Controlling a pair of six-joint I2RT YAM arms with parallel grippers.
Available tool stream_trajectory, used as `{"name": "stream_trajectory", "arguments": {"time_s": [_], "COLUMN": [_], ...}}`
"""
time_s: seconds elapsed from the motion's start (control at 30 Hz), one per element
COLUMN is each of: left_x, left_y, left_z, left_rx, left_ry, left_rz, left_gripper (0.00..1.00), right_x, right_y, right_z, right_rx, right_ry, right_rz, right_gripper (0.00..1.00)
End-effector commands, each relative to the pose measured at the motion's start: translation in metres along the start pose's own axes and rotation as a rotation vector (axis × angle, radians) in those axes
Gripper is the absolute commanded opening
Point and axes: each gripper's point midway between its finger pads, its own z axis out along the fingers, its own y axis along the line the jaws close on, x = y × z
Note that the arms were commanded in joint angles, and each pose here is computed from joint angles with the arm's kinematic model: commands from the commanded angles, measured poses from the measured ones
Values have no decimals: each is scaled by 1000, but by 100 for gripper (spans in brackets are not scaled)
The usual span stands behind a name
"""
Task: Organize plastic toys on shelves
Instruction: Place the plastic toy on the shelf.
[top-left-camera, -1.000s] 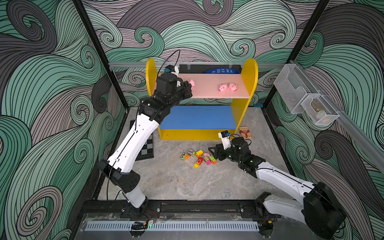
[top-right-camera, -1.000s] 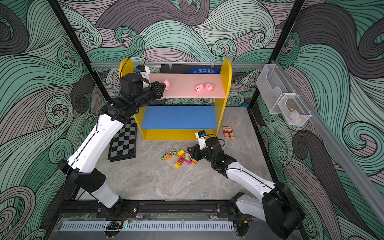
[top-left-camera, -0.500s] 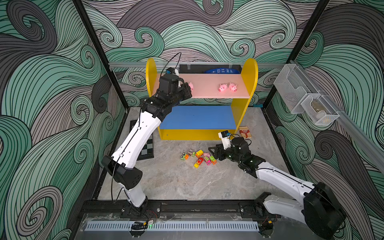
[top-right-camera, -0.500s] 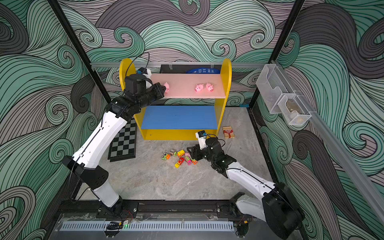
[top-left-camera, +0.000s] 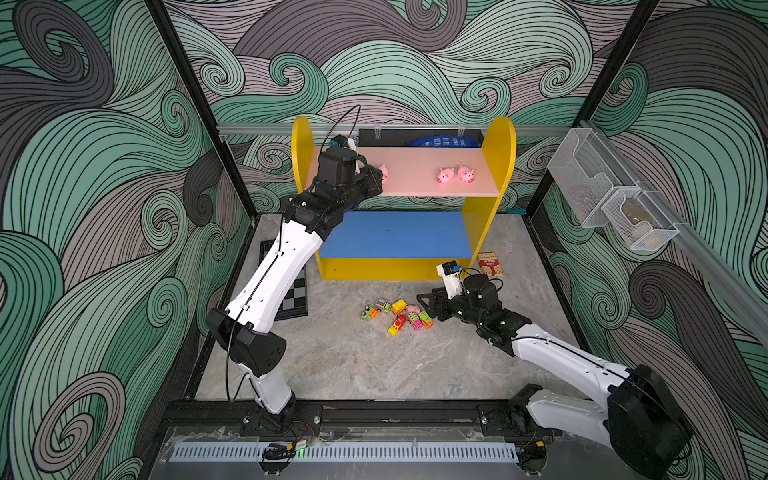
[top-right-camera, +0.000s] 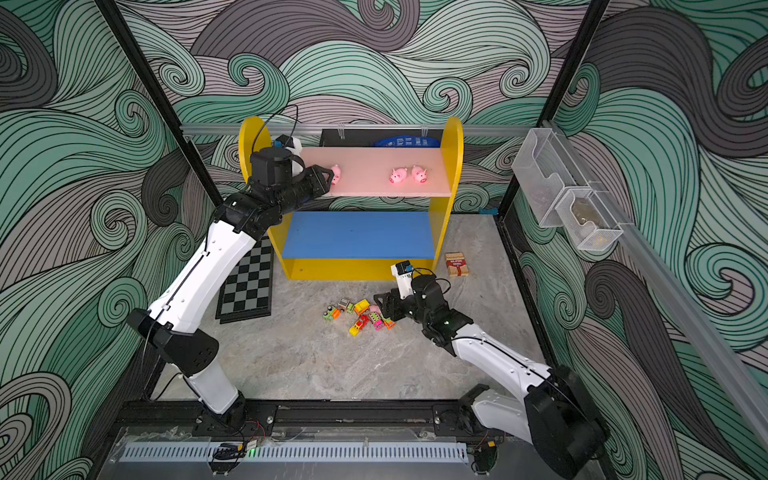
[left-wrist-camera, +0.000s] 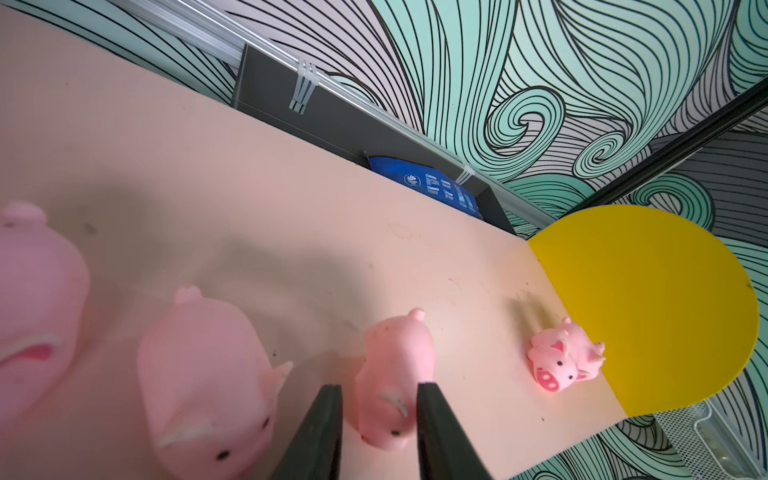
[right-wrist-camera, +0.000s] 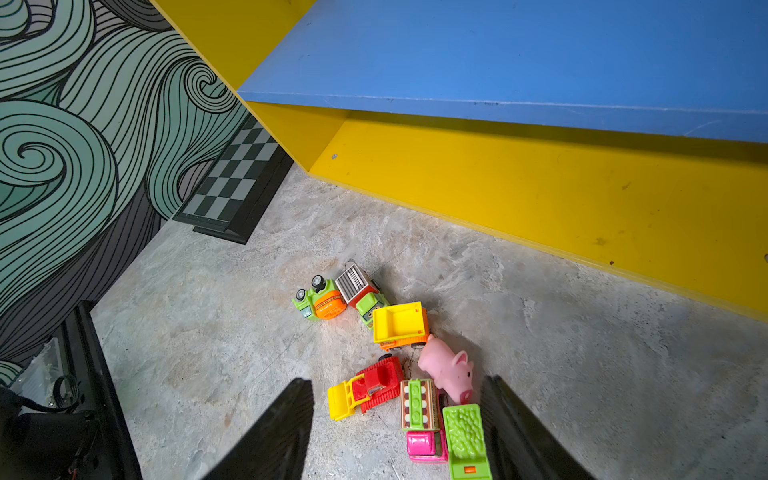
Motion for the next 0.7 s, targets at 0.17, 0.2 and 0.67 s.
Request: {"name": "stream_trajectory", "arguments": {"time_s": [0.17,0.2,0.67], "left_x": [-23,-25,-2], "left_y": [-18,-19,-40], "left_z": [-16,-18,-77], "left_rx": [70,72,231], "left_ry": [-50,-56,27], "left_rz": [5,7,154], "left_gripper": [41,41,41], "right_x": [-6,-6,24], "right_y": [0,1,5], "right_z": [-1,-1,3], "right_rx": [-3,-7,-60], "right_ry": [-16,-15,66], "right_rz": [1,0,-5], "right_gripper": [67,67,67]}}
